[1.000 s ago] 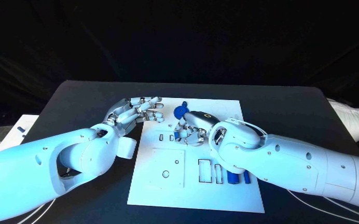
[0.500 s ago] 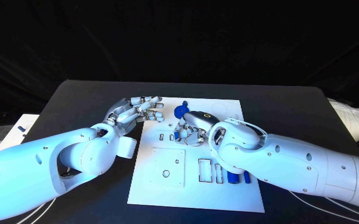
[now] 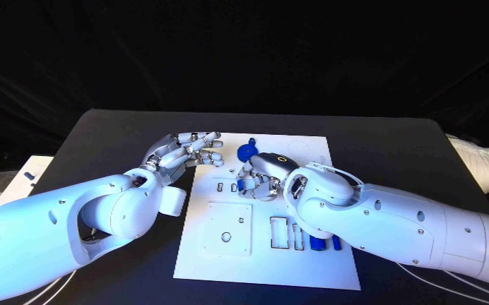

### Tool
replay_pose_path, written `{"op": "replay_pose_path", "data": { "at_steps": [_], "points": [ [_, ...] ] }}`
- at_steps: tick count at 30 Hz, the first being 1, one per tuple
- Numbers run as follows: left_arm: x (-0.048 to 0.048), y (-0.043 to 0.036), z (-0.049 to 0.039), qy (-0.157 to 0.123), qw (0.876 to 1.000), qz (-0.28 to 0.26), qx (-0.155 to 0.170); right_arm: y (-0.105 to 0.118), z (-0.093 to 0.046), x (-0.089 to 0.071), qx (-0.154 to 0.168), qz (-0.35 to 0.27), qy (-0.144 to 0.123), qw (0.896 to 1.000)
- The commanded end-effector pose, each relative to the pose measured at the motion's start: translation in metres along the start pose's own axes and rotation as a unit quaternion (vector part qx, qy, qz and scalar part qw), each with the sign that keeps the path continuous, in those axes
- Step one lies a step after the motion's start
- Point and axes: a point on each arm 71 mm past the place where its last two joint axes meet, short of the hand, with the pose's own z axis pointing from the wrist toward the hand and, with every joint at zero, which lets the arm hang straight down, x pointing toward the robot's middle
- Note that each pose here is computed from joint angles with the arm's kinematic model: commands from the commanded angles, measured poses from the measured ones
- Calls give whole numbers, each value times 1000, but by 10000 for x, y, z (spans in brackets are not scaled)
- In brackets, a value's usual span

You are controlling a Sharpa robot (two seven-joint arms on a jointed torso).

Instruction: Assemble the parts on the task board

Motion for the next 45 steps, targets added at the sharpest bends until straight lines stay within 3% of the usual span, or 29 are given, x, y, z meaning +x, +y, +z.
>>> {"op": "replay_pose_path", "data": {
  "at_steps": [1, 7, 11, 17, 22, 24, 27, 30, 32, 35, 36, 45],
  "points": [
    [26, -9, 3, 11, 1000, -5, 3, -78, -15, 82, 27, -11, 19, 999],
    [23, -7, 4, 11, 1000, -6, 3, -43, -28, 48, 10, -2, -9, 1000],
    [20, -5, 9, 12, 1000, -6, 2, 8, -53, 2, -28, 9, -41, 999],
    [-2, 16, 20, 9, 1000, 4, -9, 62, -143, -122, -114, 57, -85, 988],
    [-25, 73, 41, 22, 998, 49, -43, 30, -260, -289, -157, 105, -71, 979],
    [-34, 95, 47, 29, 996, 68, -56, -8, -297, -371, -158, 123, -66, 977],
    [-63, 160, 53, 44, 988, 111, -101, -134, -384, -573, -147, 165, -67, 973],
    [-80, 209, 61, 68, 972, 163, -158, -275, -464, -781, -130, 189, -82, 970],
    [-85, 204, 82, 89, 952, 216, -199, -392, -537, -934, -114, 202, -97, 968],
    [-107, 155, 124, 100, 920, 289, -244, -570, -642, -1124, -90, 211, -120, 966],
    [-118, 122, 151, 101, 904, 321, -262, -654, -686, -1200, -78, 214, -130, 965],
    [-89, -141, 405, 71, 830, 459, -308, -880, -790, -1349, -40, 217, -152, 963]
  ]
}}
